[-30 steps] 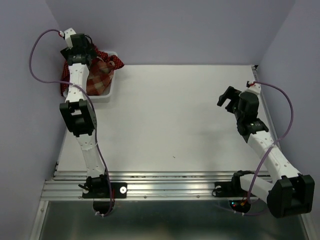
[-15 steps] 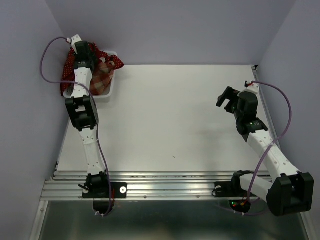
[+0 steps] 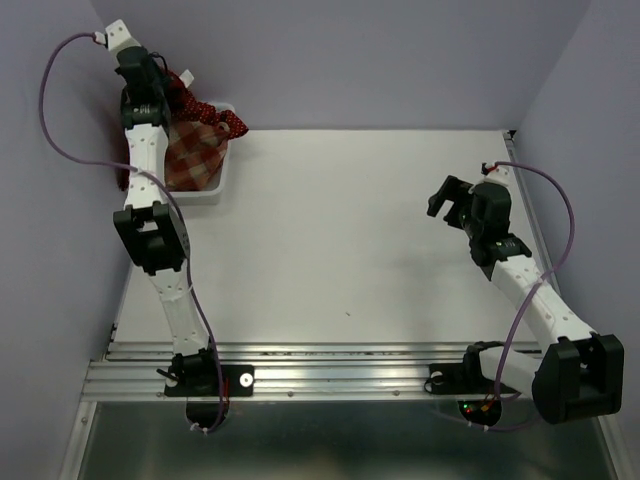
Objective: Fold and stack the skirts
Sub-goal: Grab the skirt from the pile, then move the skirt to the center of the board
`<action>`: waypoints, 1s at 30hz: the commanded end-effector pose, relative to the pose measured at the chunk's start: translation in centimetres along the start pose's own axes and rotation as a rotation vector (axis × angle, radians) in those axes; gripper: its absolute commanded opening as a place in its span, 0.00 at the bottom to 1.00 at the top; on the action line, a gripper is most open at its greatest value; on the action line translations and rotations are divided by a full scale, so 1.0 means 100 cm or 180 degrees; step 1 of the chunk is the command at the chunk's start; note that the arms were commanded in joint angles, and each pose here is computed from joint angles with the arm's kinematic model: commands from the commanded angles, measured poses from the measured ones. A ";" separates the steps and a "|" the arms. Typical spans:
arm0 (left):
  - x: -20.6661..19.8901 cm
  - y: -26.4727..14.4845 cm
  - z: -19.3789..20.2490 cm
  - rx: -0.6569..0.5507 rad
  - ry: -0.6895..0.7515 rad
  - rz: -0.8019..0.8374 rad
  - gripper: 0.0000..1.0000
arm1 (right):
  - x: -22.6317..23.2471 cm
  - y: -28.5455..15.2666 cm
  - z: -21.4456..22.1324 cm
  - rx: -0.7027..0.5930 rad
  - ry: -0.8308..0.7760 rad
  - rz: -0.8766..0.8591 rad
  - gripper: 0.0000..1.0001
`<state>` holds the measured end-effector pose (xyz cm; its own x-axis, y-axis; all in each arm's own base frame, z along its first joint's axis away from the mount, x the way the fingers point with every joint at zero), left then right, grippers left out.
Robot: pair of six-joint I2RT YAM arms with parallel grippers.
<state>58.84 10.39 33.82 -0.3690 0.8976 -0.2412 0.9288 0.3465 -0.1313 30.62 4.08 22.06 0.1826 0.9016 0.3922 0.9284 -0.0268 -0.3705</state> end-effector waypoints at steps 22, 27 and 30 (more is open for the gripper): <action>-0.098 -0.334 -0.304 -0.2717 -0.0397 0.2933 0.00 | 0.020 -0.009 -0.021 -0.0157 0.0139 -0.0388 1.00; -0.148 -0.397 -0.276 -0.2400 -0.0519 0.3864 0.00 | 0.020 -0.026 -0.026 -0.0247 0.0272 -0.0397 1.00; -0.163 -0.426 -0.261 -0.2317 -0.0584 0.4062 0.00 | 0.015 -0.034 -0.024 -0.0235 0.0363 -0.0289 1.00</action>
<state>32.91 -8.14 66.59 0.6187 0.7804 -0.0900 0.6037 -0.3990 0.6901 29.50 4.94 24.17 0.1074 0.8740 0.4739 0.9488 0.0523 -0.3115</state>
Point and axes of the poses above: each gripper's point midway between its finger pads, its own y axis out along the fingers, its own x axis along the line the jaws close on, z = x × y, the point moved 7 cm from there along -y, back along the fingers, and after that the axes turned 5 degrees about y, right-handed, at the moved point
